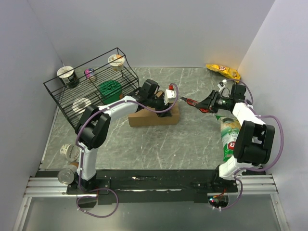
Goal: Unpack the express box
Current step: Cut the express box at the center of the board.
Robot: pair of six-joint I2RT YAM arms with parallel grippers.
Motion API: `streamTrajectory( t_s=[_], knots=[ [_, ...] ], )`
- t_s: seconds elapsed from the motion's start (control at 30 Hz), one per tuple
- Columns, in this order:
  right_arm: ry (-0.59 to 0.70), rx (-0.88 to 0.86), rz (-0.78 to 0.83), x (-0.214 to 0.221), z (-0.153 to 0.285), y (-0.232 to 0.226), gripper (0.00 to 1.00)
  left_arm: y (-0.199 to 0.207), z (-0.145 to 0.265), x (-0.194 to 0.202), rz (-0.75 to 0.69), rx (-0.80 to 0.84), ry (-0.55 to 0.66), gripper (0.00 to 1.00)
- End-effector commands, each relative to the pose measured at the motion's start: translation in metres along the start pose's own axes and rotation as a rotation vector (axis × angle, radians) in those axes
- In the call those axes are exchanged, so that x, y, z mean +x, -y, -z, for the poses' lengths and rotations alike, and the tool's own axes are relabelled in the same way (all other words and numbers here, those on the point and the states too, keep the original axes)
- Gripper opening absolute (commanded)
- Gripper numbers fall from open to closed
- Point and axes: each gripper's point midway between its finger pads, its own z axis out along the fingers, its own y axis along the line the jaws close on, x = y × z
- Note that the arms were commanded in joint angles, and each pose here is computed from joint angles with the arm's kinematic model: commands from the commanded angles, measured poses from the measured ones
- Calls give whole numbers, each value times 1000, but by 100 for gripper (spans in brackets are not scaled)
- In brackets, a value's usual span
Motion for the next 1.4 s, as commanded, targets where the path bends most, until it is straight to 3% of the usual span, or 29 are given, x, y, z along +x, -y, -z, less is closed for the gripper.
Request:
streamTrajectory(
  t_s=[0.0, 0.7, 1.37],
  knots=[
    [36, -54, 89, -26, -5, -20, 0, 15, -2, 61, 154, 31, -160, 51],
    [-47, -69, 48, -2, -16, -15, 0, 13, -4, 62, 153, 26, -160, 51],
    [39, -41, 49, -4, 0, -13, 0, 13, -5, 65, 156, 28, -166, 51]
  ],
)
